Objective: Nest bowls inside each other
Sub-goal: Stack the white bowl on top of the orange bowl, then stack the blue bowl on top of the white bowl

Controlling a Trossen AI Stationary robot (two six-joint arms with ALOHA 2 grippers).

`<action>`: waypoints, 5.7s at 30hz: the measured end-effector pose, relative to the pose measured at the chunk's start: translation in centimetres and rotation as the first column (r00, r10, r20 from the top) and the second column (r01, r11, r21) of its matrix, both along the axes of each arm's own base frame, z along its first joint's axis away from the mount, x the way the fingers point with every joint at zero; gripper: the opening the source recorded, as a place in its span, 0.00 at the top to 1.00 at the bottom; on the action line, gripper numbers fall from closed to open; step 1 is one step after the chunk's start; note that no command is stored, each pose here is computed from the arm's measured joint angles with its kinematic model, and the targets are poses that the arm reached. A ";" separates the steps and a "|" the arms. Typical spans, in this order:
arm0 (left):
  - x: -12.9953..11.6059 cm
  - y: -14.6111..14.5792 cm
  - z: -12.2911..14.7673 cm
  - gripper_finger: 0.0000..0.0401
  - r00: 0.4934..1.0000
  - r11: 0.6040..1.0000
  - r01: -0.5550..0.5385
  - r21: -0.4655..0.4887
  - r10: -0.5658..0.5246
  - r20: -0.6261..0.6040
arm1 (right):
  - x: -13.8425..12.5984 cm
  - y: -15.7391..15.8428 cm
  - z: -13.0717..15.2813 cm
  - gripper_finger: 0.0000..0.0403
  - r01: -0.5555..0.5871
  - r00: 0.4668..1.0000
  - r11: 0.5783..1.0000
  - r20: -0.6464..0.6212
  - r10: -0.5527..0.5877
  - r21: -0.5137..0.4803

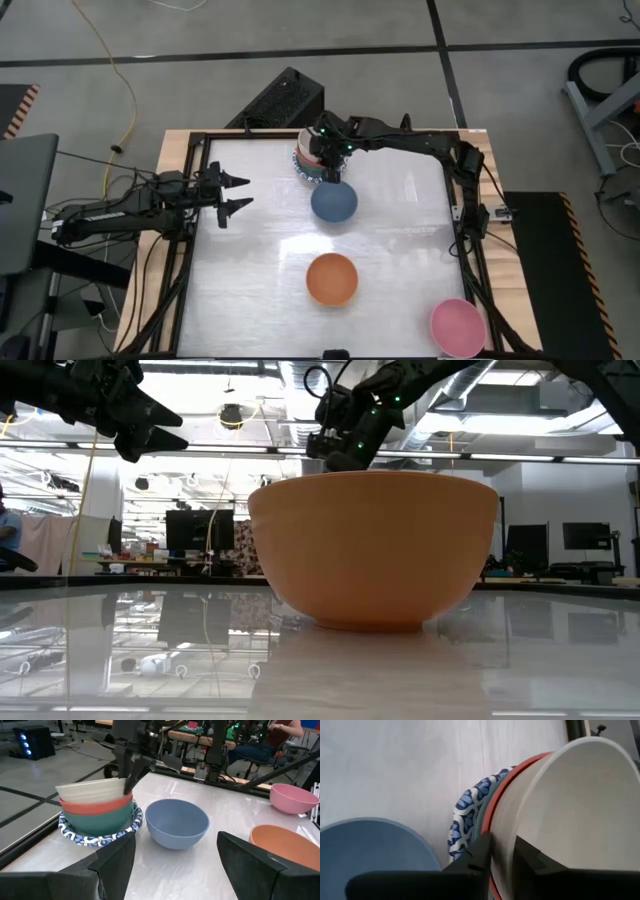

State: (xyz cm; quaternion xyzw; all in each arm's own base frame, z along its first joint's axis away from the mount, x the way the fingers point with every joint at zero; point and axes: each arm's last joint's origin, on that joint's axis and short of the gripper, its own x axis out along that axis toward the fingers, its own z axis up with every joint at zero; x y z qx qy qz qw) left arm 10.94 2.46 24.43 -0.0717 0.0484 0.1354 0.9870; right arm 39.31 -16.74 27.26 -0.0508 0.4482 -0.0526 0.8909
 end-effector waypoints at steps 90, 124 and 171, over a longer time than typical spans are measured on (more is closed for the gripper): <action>0.0 -0.6 -0.4 0.33 0.987 0.985 0.157 -0.073 -0.159 -0.026 | -0.6 21.2 -2.3 0.51 0.121 0.988 0.993 -0.095 -0.121 -0.008; 0.0 -0.4 -0.7 0.33 0.993 0.993 0.102 -0.063 -0.105 -0.058 | -1.1 18.5 -6.0 0.52 0.181 0.967 0.983 -0.178 -0.182 -0.018; 0.0 -0.4 -0.3 0.33 0.994 0.994 0.107 -0.031 -0.108 -0.026 | 0.8 15.3 5.0 0.97 0.104 0.993 0.957 -0.021 -0.114 -0.271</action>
